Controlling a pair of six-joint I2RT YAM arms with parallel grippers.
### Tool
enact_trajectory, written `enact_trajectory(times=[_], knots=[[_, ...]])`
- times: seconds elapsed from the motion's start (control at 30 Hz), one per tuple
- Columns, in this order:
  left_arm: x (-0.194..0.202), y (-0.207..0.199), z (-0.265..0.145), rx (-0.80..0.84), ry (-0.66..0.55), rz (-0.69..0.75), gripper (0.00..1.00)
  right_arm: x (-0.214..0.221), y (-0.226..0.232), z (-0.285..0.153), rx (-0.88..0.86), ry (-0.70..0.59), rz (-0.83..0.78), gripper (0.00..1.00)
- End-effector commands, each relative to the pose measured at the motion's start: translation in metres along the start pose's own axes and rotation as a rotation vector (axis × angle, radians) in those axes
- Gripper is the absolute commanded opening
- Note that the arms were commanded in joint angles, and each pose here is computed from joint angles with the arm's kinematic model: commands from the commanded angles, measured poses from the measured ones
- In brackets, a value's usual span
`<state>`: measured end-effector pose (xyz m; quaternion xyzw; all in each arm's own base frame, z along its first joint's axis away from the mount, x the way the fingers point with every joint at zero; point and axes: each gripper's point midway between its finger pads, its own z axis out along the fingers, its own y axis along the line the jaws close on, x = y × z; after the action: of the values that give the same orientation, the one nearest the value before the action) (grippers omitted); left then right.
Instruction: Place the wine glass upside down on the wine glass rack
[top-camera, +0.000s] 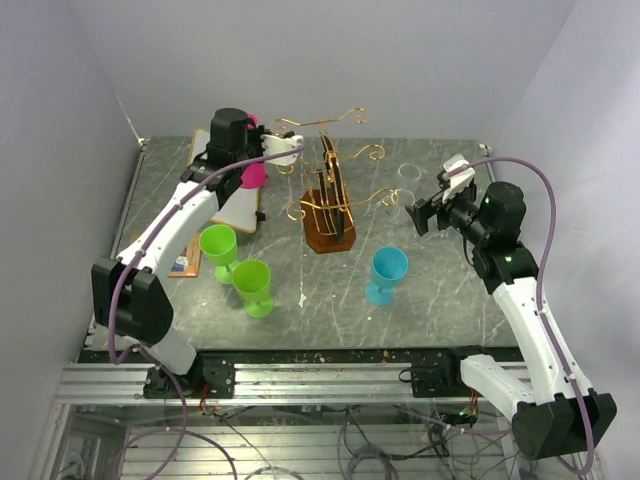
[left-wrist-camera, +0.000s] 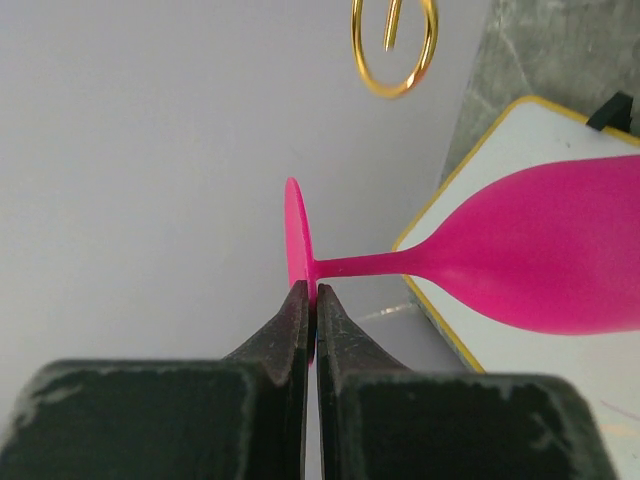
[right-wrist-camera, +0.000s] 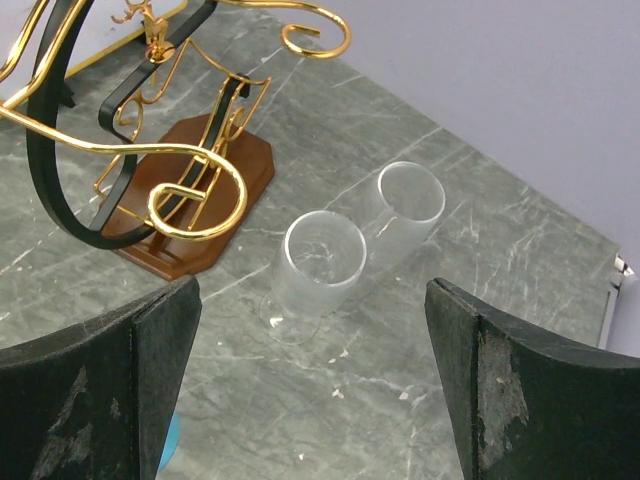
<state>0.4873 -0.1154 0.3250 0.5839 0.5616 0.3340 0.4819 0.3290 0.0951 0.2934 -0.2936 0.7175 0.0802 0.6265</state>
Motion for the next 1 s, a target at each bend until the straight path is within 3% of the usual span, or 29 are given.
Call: enact_trajectory(times=[0.0, 0.17, 0.97], knots=[[-0.040, 0.023, 0.005, -0.021, -0.136, 0.062, 0.07, 0.002, 0.000, 0.002, -0.006, -0.013, -0.007, 0.94], [-0.064, 0.018, 0.010, 0.034, -0.211, 0.060, 0.07, 0.009, 0.000, 0.005, -0.007, -0.003, -0.005, 0.94], [-0.123, 0.007, 0.040, 0.067, -0.304, 0.059, 0.07, 0.016, -0.011, 0.001, 0.008, -0.005, 0.023, 0.94]])
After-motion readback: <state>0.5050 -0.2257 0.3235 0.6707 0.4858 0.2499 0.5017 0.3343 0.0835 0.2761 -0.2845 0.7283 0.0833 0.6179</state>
